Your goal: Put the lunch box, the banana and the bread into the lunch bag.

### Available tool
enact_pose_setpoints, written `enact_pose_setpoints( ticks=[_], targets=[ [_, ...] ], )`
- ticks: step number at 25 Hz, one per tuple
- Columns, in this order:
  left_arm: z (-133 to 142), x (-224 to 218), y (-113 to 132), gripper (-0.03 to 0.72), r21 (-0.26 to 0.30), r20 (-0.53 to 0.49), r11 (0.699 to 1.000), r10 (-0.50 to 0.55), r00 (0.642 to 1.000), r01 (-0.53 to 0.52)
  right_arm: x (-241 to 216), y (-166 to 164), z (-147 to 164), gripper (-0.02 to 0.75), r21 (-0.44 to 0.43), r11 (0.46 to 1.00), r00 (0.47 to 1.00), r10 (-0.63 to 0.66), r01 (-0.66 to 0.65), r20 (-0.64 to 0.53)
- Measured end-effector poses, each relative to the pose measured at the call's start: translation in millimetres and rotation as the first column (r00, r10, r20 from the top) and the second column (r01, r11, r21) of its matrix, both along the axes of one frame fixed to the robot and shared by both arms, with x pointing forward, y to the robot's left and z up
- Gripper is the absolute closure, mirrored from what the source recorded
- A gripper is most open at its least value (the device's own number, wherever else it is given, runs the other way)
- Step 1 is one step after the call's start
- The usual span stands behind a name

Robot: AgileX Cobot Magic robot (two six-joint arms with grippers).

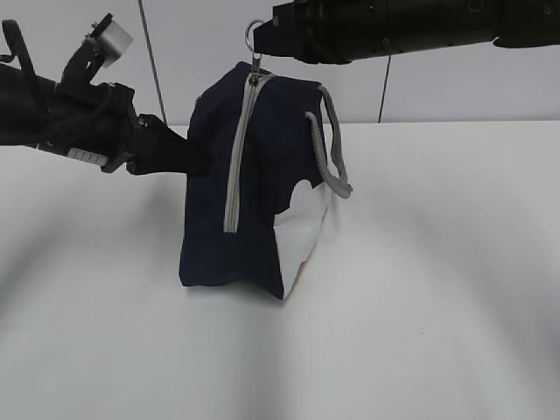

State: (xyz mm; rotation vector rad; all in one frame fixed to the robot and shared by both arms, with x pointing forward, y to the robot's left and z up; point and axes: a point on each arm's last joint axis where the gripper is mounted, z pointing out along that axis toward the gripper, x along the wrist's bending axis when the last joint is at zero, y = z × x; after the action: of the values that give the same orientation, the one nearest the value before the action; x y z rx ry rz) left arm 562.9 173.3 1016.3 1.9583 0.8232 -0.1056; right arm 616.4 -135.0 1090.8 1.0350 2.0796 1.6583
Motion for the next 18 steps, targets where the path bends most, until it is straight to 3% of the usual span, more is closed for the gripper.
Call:
enact_pose_setpoints(
  ticks=[11,18],
  targets=[
    [-2,-3,0,0.684,0.031,-0.002,0.999,-0.04,0.999,0.04,20,2,-16,0.754,0.003,0.999,0.998,-0.054,0.054,-0.028],
    [-3,-3,1,0.685,0.038,-0.003,0.999,-0.036,0.999,0.036,31,-5,-6,0.754,0.034,0.996,0.997,-0.08,0.081,-0.018]
  ],
)
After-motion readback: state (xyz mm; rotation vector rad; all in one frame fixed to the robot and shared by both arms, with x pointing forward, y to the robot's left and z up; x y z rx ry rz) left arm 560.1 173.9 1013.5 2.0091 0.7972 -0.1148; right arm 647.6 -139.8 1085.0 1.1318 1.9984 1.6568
